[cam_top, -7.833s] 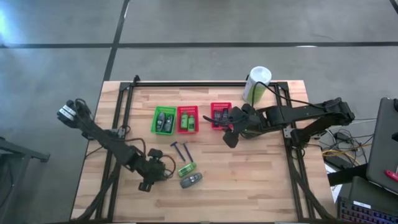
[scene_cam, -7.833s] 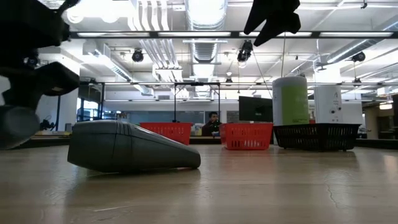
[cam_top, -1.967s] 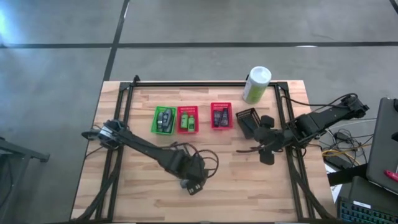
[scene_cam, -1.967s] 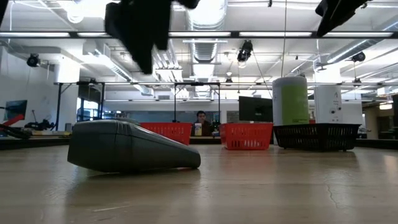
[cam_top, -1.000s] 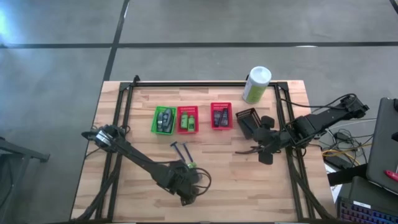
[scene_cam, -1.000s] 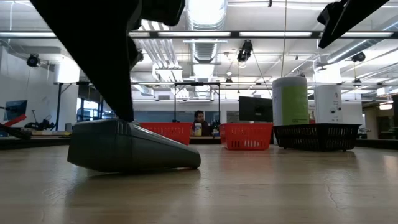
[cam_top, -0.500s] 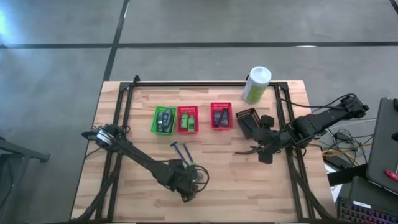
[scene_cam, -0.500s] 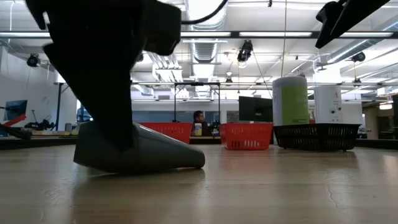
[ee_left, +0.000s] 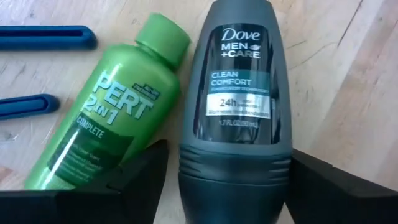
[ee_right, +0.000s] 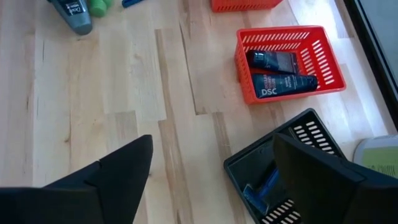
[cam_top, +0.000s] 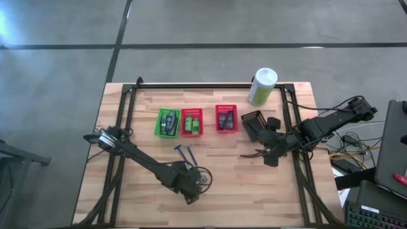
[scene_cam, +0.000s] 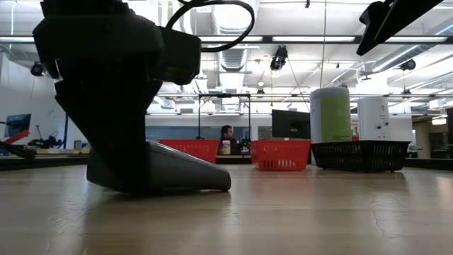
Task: Pick & Place Travel size toiletries
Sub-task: Put the gray deodorant into the green bin
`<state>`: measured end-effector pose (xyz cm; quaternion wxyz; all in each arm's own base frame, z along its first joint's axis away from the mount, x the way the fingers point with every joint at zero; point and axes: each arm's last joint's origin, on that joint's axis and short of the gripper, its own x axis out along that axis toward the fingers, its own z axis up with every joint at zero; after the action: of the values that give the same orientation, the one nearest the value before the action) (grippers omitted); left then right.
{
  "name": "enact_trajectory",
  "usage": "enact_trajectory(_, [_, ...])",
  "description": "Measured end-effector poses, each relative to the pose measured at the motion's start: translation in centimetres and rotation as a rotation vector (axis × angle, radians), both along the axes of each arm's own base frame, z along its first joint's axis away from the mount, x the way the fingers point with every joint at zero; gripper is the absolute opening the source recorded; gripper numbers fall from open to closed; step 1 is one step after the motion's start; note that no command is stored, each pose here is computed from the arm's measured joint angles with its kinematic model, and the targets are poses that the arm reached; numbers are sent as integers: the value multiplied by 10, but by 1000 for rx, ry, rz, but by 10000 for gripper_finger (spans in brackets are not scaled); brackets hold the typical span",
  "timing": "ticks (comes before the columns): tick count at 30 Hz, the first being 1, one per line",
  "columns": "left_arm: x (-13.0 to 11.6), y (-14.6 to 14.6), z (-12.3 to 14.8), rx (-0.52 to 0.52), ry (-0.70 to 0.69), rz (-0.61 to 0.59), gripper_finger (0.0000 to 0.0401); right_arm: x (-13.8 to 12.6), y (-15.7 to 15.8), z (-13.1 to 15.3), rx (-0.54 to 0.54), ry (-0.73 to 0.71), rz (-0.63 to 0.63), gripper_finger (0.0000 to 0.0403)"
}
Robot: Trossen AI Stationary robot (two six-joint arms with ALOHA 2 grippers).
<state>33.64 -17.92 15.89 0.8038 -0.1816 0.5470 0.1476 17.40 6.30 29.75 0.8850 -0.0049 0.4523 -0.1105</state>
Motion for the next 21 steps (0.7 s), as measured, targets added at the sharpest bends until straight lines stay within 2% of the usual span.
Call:
enact_trajectory(9, [7,-2,9,48,-52,-81,212,0,0,0,0,0,0,345])
enact_trajectory(17, [12,-5,27,55,-92,-126,218,0,0,0,-4,2,6,353])
enact_trajectory(21, [3,1,52,67,-84,-58,222,0,0,0,-5,2,6,342])
